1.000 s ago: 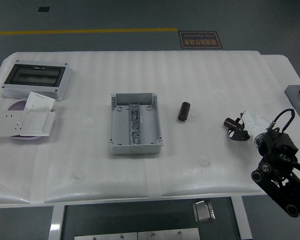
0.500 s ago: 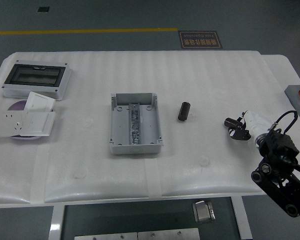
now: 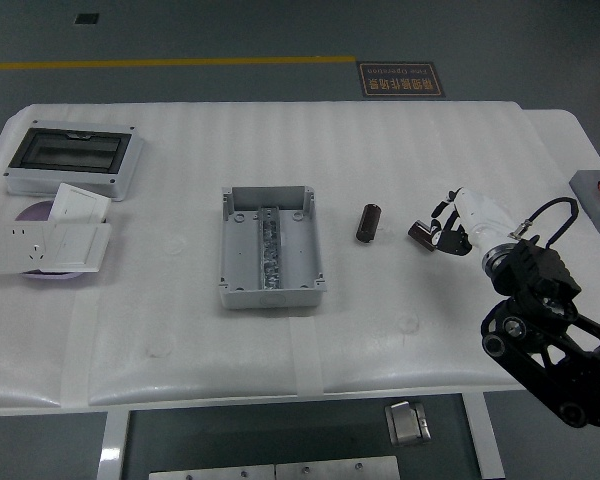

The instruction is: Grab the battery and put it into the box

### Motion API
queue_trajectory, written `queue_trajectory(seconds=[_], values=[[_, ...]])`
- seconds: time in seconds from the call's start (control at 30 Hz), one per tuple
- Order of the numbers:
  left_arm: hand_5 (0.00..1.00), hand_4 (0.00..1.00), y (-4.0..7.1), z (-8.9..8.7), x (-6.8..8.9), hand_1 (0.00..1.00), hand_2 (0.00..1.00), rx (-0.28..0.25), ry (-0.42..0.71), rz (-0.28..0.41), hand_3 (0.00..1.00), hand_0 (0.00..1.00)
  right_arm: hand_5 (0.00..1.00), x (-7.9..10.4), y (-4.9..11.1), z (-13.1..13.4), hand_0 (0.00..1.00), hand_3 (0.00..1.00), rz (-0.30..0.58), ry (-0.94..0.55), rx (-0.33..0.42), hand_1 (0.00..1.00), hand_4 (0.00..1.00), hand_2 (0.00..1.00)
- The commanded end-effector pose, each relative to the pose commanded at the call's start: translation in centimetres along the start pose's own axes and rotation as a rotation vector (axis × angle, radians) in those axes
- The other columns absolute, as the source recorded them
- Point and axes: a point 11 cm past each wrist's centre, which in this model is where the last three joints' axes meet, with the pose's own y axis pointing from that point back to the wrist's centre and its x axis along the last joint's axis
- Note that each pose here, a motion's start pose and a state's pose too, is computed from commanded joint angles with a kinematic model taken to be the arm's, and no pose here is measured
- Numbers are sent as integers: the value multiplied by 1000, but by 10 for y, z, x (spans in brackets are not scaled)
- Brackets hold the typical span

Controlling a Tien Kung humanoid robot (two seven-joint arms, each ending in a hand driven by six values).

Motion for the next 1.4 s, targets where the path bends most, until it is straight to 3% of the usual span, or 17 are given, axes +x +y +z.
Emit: queue_trajectory(seconds=[0.3,0.53,0.57,0.73,0.77,0.93,0.97,1.4], values=[[62,588,0,-1,0,658,533,4,-2,-2,570,594,182,-7,-8,-12,240,582,-32,75,17,383,459,371],[64,588,0,-1,0,659,533,6,-4,-4,569,594,204,-19,-18,-4,238,595,-128,171,-20,382,477,375],[64,588,0,-1,0,659,533,6,-4,-5,568,594,349,-21,-18,-4,273,638,-141,179,-22,445,710,451],[64,588,0,-1,0,659,533,5,-4,-6,568,594,349,-30,-19,-4,273,638,-194,204,-27,445,710,451],[64,587,0,0,0,658,533,4,-4,-6,568,594,564,-30,-19,-4,404,889,-198,206,-27,670,950,719],[64,587,0,0,0,658,533,4,-5,-6,568,594,564,-30,-18,-6,404,889,-203,210,-21,670,950,719],[64,586,0,0,0,658,533,4,-5,-6,568,593,609,-29,-18,-6,474,998,-203,210,-21,772,993,840],[64,586,1,1,-1,658,531,2,-6,-8,569,593,645,-16,-18,-6,467,998,-170,185,-18,766,998,830]])
